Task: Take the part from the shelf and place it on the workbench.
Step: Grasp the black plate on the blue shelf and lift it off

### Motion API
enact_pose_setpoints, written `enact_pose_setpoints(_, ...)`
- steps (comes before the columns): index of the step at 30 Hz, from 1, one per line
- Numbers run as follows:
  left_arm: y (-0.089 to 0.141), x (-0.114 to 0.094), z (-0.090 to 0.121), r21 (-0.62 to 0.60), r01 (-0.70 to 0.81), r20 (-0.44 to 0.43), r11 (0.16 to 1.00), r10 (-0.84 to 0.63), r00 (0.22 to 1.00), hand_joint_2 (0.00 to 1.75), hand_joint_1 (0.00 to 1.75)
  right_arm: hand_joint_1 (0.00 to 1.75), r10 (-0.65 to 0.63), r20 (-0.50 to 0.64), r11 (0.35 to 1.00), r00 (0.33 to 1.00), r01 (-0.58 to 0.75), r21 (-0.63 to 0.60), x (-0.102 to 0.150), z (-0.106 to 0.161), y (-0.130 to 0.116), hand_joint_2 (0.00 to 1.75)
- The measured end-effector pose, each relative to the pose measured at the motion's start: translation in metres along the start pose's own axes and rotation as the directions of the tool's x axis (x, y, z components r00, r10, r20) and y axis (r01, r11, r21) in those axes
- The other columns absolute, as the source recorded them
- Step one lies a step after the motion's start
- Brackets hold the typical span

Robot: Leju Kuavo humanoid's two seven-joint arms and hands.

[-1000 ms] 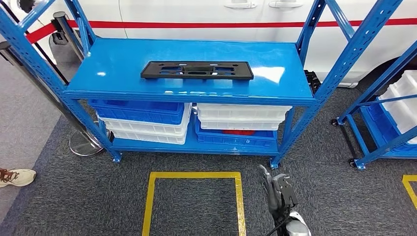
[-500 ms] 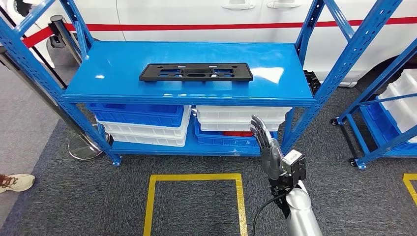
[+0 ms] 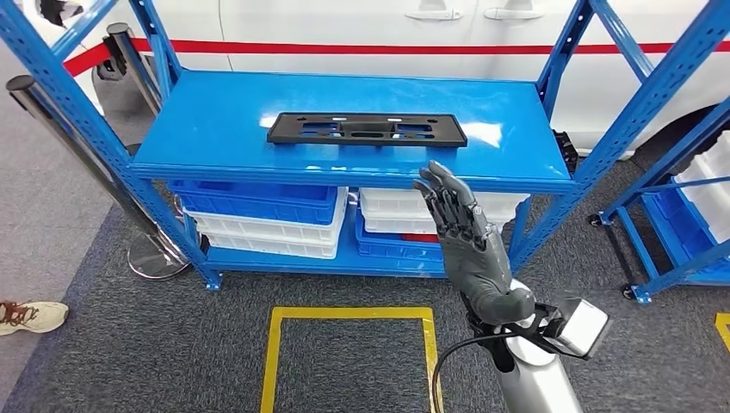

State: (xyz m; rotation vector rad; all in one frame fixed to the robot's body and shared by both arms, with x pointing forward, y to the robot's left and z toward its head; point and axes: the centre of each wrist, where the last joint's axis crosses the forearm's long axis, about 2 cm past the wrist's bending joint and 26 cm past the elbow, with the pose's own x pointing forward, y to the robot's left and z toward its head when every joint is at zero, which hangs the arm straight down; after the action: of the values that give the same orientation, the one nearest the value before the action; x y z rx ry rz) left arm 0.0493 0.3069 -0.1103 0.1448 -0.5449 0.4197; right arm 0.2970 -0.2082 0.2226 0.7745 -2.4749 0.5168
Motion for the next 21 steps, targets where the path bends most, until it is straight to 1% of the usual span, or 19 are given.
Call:
enact_pose_setpoints(2, -0.001, 0.0, 0.0, 0.001, -0.008, -0.001, 1.0, 0.008, 1.0, 0.0, 0.0, 0.0, -0.024, 0.048, 0.999, 0.999, 0.022, 0.03, 0.006, -0.006, 0.002, 0.0)
enact_pose_setpoints(7, 0.0, 0.001, -0.001, 0.013, -0.016, 0.002, 1.0, 0.016, 1.0, 0.0, 0.0, 0.0, -0.09, 0.121, 0.994, 0.989, 0.081, 0.076, 0.016, -0.012, 0.006, 0.0)
enact_pose_setpoints(13, 0.001, -0.002, 0.001, 0.035, -0.056, -0.002, 0.998, 0.056, 0.998, 0.0, 0.0, 0.0, -0.126, 0.106, 0.987, 0.986, 0.114, 0.113, 0.018, -0.005, 0.004, 0.0)
enact_pose_setpoints(21, -0.001, -0.004, 0.002, 0.038, -0.052, -0.002, 0.998, 0.052, 0.999, 0.0, 0.0, 0.0, -0.105, 0.074, 0.99, 0.992, 0.097, 0.103, 0.018, 0.004, 0.0, 0.0)
